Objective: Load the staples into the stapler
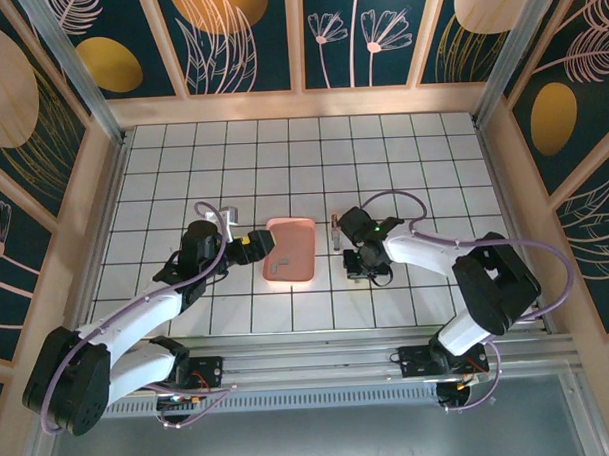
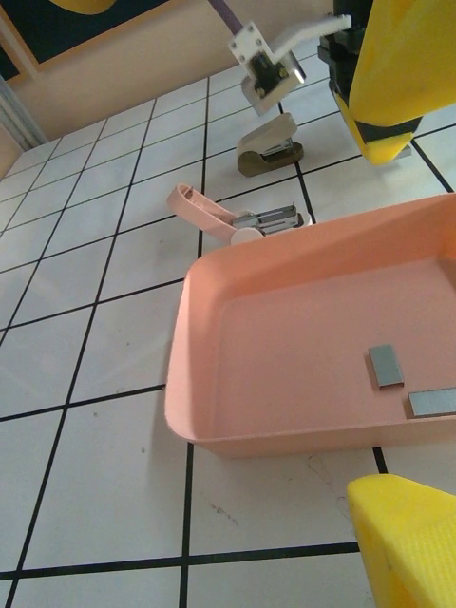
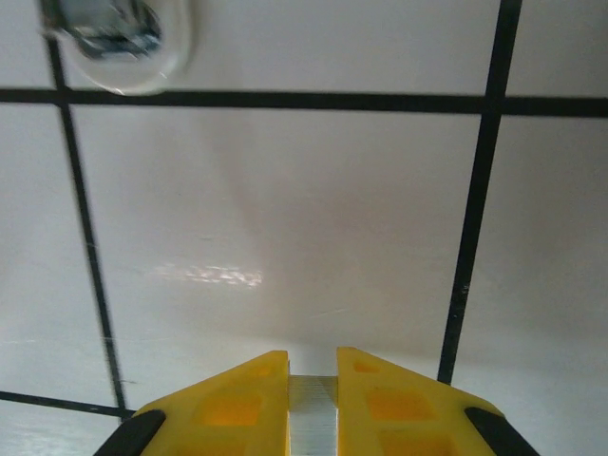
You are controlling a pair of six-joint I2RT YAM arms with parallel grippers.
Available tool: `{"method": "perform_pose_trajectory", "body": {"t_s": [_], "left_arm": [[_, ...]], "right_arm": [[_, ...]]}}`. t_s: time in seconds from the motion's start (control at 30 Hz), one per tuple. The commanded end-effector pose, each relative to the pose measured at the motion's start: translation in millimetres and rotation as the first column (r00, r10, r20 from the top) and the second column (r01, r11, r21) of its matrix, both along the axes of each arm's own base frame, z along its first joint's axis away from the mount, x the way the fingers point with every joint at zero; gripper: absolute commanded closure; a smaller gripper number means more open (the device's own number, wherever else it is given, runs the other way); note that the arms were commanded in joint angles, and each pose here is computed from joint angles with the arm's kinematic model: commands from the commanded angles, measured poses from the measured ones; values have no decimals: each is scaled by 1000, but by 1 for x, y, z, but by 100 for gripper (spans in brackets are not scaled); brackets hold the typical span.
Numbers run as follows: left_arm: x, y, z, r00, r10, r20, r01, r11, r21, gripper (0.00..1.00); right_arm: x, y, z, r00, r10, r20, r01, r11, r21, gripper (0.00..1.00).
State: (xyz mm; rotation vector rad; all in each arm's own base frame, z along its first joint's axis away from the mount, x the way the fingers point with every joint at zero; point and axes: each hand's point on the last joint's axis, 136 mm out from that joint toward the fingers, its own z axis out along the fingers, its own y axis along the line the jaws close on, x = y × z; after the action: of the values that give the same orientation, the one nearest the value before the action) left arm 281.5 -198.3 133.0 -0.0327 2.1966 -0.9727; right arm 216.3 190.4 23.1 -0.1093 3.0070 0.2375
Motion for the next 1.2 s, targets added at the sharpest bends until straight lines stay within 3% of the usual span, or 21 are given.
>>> {"method": "perform_pose_trajectory", "body": {"t_s": [0.0,0.13,0.37,0.6,1.17], "left_arm": [[3,-2,14,998,-7,61,7,1000,-5,6],[2,-1,12,998,-6,60,7,1000,-3,6],[2,-1,10,998,-6,58,6,1000,3,6],[2,-1,6,998,-16,53,15,1000,14,5],[1,1,1,999,-16,50,15,999,34,5]], "right_arm": [[0,-7,-2,1000,9,-23,-10,999,-47,84],[0,-7,-4,999,12,-33,-14,998,-58,82],[6,-6,23,999,-15,-41,13,998,-60,69],[-3,-4,27,988,-67,-141,61,997,-47,68],[-4,1,2,983,-35,-179,21,997,-79,69]]}}
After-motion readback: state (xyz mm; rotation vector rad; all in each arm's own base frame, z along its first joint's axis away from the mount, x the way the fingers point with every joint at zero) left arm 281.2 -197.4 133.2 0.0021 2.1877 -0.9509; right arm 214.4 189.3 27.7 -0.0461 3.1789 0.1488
